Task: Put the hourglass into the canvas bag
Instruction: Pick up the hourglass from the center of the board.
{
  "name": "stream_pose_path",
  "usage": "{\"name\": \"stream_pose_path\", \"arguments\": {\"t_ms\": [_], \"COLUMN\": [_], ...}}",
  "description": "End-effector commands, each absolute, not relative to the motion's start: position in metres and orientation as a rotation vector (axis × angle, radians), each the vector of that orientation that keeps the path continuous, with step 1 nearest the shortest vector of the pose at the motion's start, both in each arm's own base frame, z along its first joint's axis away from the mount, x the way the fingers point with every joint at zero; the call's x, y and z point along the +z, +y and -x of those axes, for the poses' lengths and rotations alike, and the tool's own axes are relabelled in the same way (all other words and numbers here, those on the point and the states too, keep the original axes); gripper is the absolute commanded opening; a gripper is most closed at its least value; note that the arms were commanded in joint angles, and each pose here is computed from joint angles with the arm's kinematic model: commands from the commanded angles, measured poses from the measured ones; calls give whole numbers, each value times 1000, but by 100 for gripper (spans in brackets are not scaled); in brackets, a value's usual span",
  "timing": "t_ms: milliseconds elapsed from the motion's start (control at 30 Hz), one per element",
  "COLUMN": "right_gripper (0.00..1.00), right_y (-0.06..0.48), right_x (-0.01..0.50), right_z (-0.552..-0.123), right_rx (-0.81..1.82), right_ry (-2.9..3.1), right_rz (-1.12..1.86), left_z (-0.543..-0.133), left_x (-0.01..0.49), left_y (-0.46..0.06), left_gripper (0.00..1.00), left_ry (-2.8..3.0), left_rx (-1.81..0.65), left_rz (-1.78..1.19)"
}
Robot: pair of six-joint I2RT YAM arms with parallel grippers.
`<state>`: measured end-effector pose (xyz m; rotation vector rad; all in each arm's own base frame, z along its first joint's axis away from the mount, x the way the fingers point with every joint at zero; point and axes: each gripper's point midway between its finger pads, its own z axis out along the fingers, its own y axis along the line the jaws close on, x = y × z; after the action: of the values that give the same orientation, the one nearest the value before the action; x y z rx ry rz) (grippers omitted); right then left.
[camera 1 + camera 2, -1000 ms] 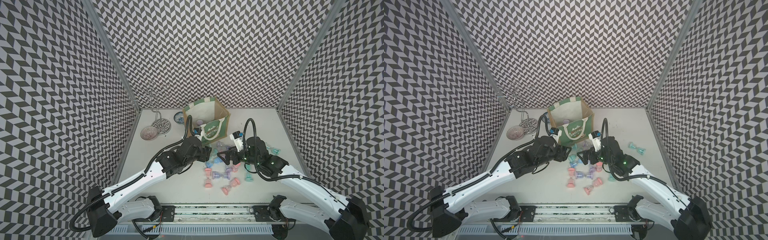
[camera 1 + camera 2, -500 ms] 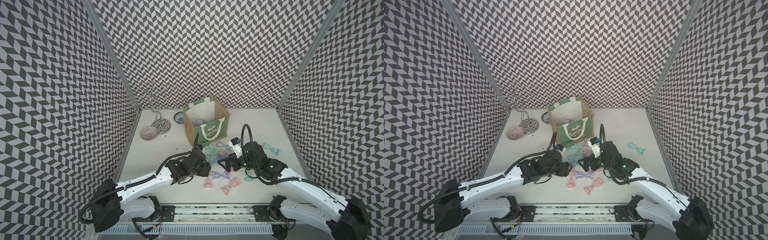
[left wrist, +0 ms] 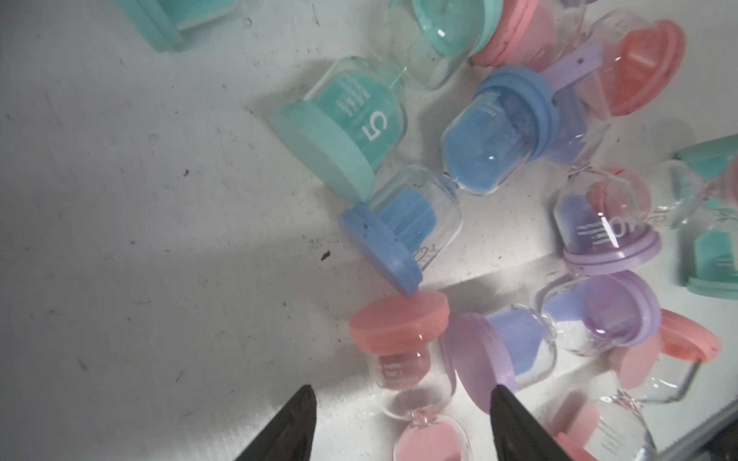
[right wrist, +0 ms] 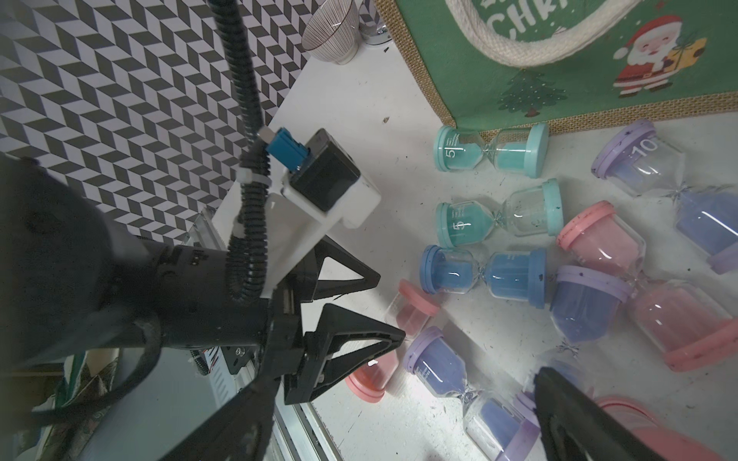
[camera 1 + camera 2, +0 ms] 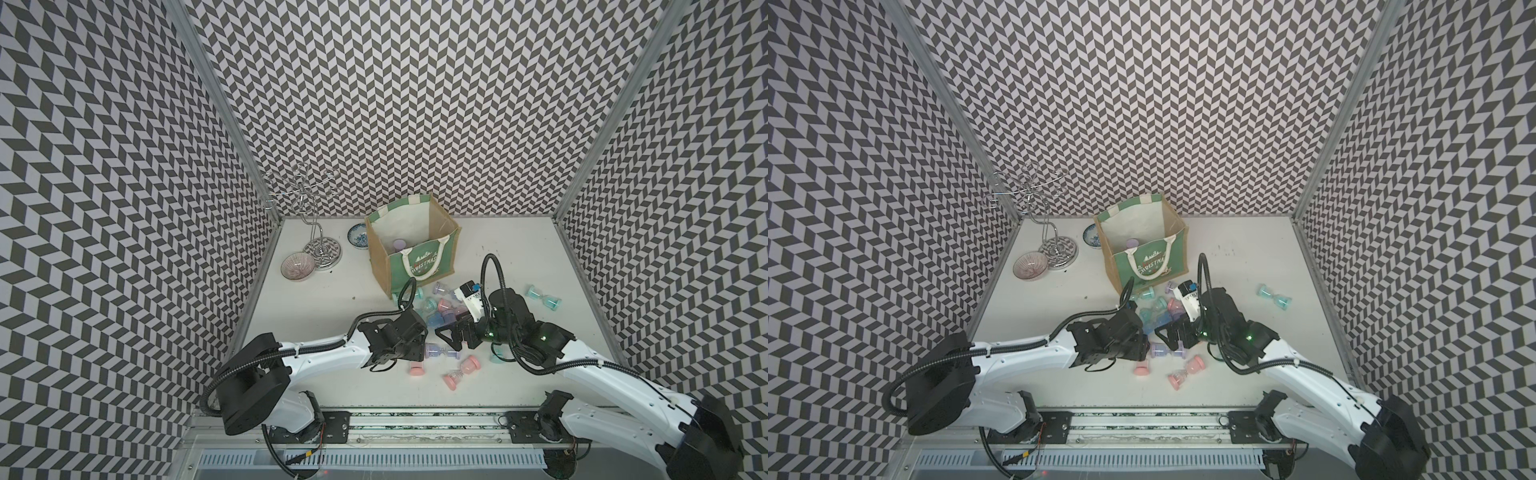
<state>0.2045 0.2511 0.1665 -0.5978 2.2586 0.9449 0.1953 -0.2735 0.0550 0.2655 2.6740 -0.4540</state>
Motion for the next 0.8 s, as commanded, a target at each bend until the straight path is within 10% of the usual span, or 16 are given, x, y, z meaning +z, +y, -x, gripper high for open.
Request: {"name": "stream_pose_path", "arguments": {"t_ms": [0,767], "right_gripper": [99,99], "right_y": [256,259], "right_x": [180,185], "right_z": [-208,-213], "right_rx": [963,957], "right_ry": [2175,2164], "right_rz": [621,617], "left_z": [-205,-208], "left_x": [53,24], "left_y": [-273,-265], "left_gripper": [69,53], "left_ry": [2649,2667], "left_rx": [-404,-274], "left_rz": [-191,-163]}}
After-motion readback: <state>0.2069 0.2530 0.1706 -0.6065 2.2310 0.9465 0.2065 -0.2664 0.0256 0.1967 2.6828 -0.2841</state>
